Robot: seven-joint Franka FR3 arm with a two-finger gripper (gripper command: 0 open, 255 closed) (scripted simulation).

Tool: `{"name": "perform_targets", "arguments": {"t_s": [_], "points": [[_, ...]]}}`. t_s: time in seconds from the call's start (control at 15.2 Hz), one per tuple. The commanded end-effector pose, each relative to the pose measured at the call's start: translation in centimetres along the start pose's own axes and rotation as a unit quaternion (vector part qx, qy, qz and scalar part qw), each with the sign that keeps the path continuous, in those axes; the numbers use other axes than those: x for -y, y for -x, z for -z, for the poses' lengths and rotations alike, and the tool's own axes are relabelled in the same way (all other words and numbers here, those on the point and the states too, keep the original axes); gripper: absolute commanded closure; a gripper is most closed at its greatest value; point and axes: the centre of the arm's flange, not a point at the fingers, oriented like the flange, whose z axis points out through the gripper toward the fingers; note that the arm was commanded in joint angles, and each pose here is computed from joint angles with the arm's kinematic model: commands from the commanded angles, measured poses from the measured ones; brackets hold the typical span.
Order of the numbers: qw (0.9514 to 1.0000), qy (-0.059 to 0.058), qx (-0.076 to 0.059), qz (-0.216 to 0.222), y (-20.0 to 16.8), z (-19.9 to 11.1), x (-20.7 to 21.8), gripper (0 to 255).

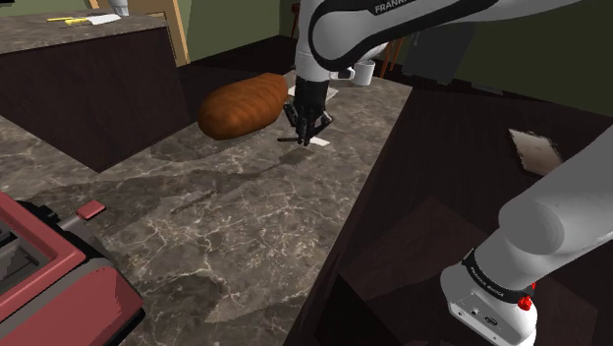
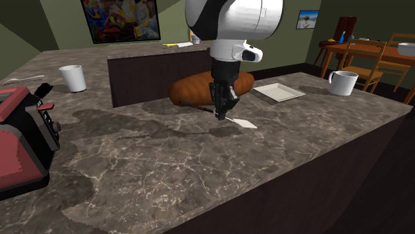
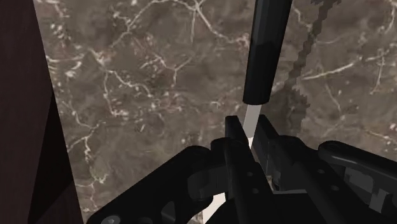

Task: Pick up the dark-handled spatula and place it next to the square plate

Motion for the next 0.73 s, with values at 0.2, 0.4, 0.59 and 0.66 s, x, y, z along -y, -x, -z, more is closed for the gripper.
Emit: {"name": "perform_targets", "arguments": {"t_s": [0.2,0.4,0.59,0.66], "points": [[1.0000,0.001,-0.001,0.001,-6.3,0.5,2.1,255],[1.0000,0.001,-0.001,0.001,-10.1,0.8,3.3,255],[1.0000,0.001,-0.001,0.001,-13.8,1.0,4.6,255],[1.0000,0.001,-0.001,0.001,-15.1,1.1,5.0,255]]}}
